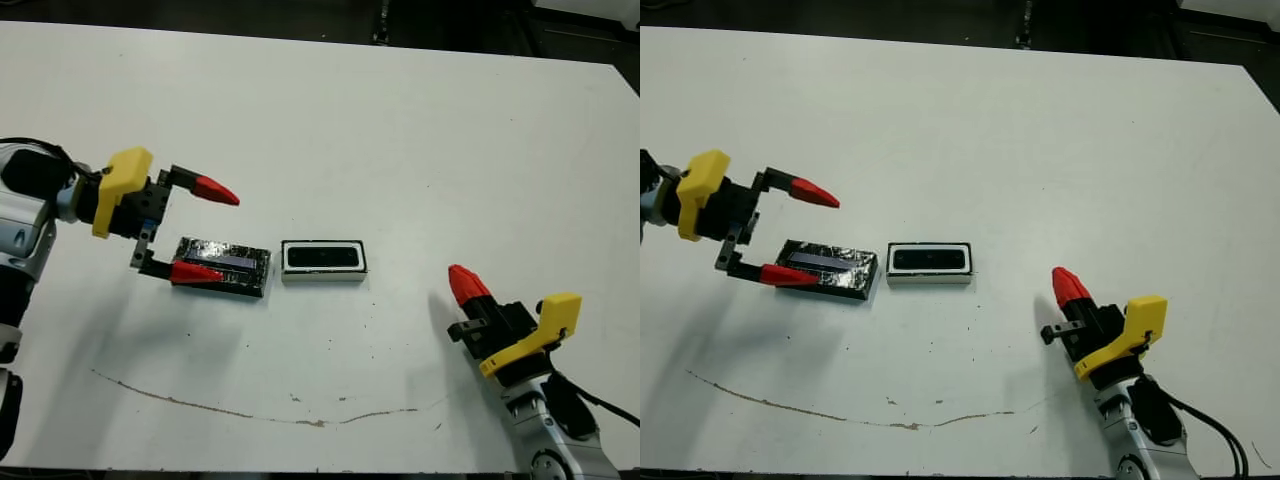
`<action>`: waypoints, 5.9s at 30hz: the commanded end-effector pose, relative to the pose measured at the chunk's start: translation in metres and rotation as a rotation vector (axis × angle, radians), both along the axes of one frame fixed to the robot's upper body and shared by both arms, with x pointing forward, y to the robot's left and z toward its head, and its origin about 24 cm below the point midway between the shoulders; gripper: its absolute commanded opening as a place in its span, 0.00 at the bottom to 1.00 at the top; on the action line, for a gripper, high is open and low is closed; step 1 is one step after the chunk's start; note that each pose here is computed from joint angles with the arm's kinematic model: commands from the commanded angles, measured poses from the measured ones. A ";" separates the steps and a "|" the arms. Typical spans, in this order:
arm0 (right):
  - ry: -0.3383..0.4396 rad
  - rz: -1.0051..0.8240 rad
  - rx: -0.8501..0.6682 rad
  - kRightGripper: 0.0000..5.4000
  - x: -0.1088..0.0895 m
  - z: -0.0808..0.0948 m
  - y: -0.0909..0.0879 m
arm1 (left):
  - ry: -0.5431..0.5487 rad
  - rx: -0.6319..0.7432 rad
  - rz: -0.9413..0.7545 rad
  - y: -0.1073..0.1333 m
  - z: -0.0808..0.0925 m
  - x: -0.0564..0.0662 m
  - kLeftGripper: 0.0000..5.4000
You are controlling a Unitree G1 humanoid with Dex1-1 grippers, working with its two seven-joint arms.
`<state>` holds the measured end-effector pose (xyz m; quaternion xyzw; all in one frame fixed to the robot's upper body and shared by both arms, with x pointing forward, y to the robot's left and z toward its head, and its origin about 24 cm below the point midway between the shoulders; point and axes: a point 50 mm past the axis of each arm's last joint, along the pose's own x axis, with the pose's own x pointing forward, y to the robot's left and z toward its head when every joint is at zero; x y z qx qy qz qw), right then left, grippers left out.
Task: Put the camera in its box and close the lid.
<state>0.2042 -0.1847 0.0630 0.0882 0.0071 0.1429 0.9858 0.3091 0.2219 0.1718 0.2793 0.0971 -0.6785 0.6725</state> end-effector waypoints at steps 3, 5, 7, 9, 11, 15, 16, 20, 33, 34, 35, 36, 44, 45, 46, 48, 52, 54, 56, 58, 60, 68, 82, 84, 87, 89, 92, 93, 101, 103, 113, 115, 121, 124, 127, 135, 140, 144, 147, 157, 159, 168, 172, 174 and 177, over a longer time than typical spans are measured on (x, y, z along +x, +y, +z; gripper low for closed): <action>0.014 0.001 -0.004 0.00 -0.002 -0.001 -0.003 | 0.041 0.031 0.003 0.001 -0.010 -0.001 1.00; 0.019 0.005 0.001 0.00 -0.002 -0.001 -0.002 | 0.039 0.040 0.006 0.001 -0.012 0.000 1.00; 0.028 0.006 0.003 0.00 -0.002 -0.001 -0.002 | 0.038 0.038 0.006 0.001 -0.016 0.001 1.00; 0.034 0.007 0.004 0.00 -0.002 -0.001 -0.002 | 0.047 0.031 0.010 0.001 -0.020 0.002 1.00; 0.027 0.010 -0.004 0.00 -0.002 0.000 -0.002 | 0.057 0.043 0.024 0.002 -0.024 0.004 1.00; 0.039 0.004 -0.003 0.00 -0.002 -0.001 -0.002 | 0.064 0.105 0.029 0.002 -0.026 0.008 1.00; 0.037 0.008 0.001 0.00 -0.002 -0.001 -0.002 | 0.049 0.119 0.024 0.001 -0.026 0.008 1.00; 0.033 0.013 -0.014 0.00 -0.002 0.000 -0.002 | 0.071 0.143 0.036 0.001 -0.028 0.011 1.00; 0.032 0.025 -0.004 0.00 -0.002 0.000 -0.002 | 0.071 0.156 0.067 0.000 -0.033 0.012 1.00; 0.032 0.025 -0.003 0.00 -0.002 0.000 -0.002 | 0.086 0.164 0.091 0.000 -0.033 0.012 1.00; 0.031 0.024 -0.007 0.00 -0.002 0.000 -0.002 | 0.092 0.174 0.108 0.001 -0.033 0.012 0.99; 0.033 0.022 -0.006 0.00 -0.002 0.000 -0.002 | 0.109 0.180 0.119 0.001 -0.033 0.011 0.97; 0.038 0.020 -0.006 0.00 -0.002 0.000 -0.001 | 0.131 0.153 0.137 0.004 -0.037 0.010 0.77; 0.034 0.023 -0.008 0.00 -0.002 0.000 -0.002 | 0.141 0.157 0.142 0.004 -0.038 0.010 0.74; 0.033 0.026 -0.008 0.00 -0.002 0.000 -0.002 | 0.151 0.161 0.145 0.005 -0.038 0.010 0.72; 0.033 0.028 -0.009 0.00 -0.002 0.000 -0.002 | 0.160 0.165 0.148 0.006 -0.038 0.010 0.67; 0.037 0.025 -0.006 0.00 -0.002 0.000 -0.001 | 0.180 0.166 0.136 0.007 -0.038 0.011 0.58; 0.040 0.025 -0.004 0.00 -0.002 0.000 -0.001 | 0.183 0.171 0.131 0.007 -0.038 0.011 0.58; 0.040 0.024 -0.007 0.00 -0.002 0.000 -0.001 | 0.191 0.174 0.126 0.007 -0.038 0.011 0.58; 0.035 0.027 -0.012 0.00 -0.001 0.000 -0.001 | 0.191 0.172 0.127 0.008 -0.037 0.012 0.58; 0.031 0.029 -0.017 0.00 -0.001 0.000 -0.001 | 0.179 0.176 0.139 0.009 -0.036 0.013 0.58; 0.032 0.036 -0.019 0.00 0.000 0.001 0.000 | 0.147 -0.079 0.346 0.017 -0.033 0.017 0.58; 0.031 0.039 -0.026 0.00 -0.001 0.000 -0.001 | 0.224 -0.287 0.259 -0.012 -0.034 0.015 0.58; 0.029 0.038 -0.029 0.00 -0.001 0.000 0.000 | 0.237 -0.291 0.232 -0.018 -0.035 0.015 0.58; 0.031 0.038 -0.023 0.00 -0.001 0.000 0.000 | 0.252 -0.284 0.205 -0.025 -0.038 0.016 0.58; 0.036 0.035 -0.021 0.00 -0.002 0.000 0.000 | 0.262 -0.274 0.197 -0.028 -0.040 0.016 0.58; 0.038 0.035 -0.015 0.00 -0.002 0.000 0.000 | 0.293 -0.267 0.195 -0.032 -0.046 0.018 0.58; 0.035 0.036 -0.018 0.00 -0.002 0.000 0.000 | 0.299 -0.259 0.192 -0.033 -0.047 0.018 0.58; 0.033 0.039 -0.017 0.00 -0.002 0.001 0.000 | 0.334 -0.226 0.197 -0.038 -0.059 0.016 0.58; 0.036 0.038 -0.021 0.00 -0.002 0.000 0.000 | 0.319 -0.215 0.196 -0.039 -0.060 0.015 0.58; 0.039 0.038 -0.005 0.00 -0.003 -0.001 0.000 | 0.321 -0.212 0.169 -0.052 -0.067 0.013 0.58; 0.039 0.039 -0.005 0.00 -0.003 -0.001 0.000 | 0.329 -0.225 0.154 -0.058 -0.068 0.013 0.58; 0.039 0.030 -0.007 0.00 -0.002 -0.001 -0.001 | 0.305 -0.237 0.127 -0.070 -0.070 0.012 0.58; 0.035 0.025 -0.009 0.00 -0.002 0.000 -0.001 | 0.332 -0.236 0.123 -0.074 -0.072 0.011 0.58; 0.034 0.028 0.000 0.00 -0.002 0.000 -0.001 | 0.337 -0.231 0.117 -0.076 -0.074 0.011 0.58; 0.034 0.029 0.000 0.00 -0.002 0.000 -0.001 | 0.337 -0.220 0.106 -0.081 -0.082 0.010 0.58; 0.040 0.026 0.013 0.00 -0.002 0.000 -0.001 | 0.358 -0.215 0.099 -0.088 -0.086 0.010 0.58; 0.036 0.026 0.006 0.00 -0.002 0.000 -0.001 | 0.349 -0.239 0.093 -0.094 -0.089 0.009 0.58; 0.035 0.028 -0.001 0.00 -0.002 0.000 -0.002 | 0.343 -0.250 0.094 -0.099 -0.091 0.009 0.58; 0.037 0.023 0.005 0.00 -0.002 0.001 -0.001 | 0.297 -0.210 0.090 -0.113 -0.097 0.007 0.58; 0.035 0.021 -0.003 0.00 -0.002 0.002 -0.001 | 0.299 -0.204 0.095 -0.116 -0.099 0.006 0.58; 0.025 0.023 -0.003 0.00 -0.002 0.002 -0.001 | 0.289 -0.217 0.074 -0.125 -0.105 0.005 0.58; 0.028 0.020 -0.003 0.00 -0.002 0.002 -0.001 | 0.274 -0.216 0.062 -0.128 -0.105 0.006 0.58; 0.030 0.017 -0.005 0.00 -0.002 0.002 -0.001 | 0.249 -0.200 0.053 -0.129 -0.105 0.008 0.58; 0.028 0.017 -0.012 0.00 -0.002 0.003 -0.001 | 0.243 -0.187 0.046 -0.131 -0.104 0.009 0.58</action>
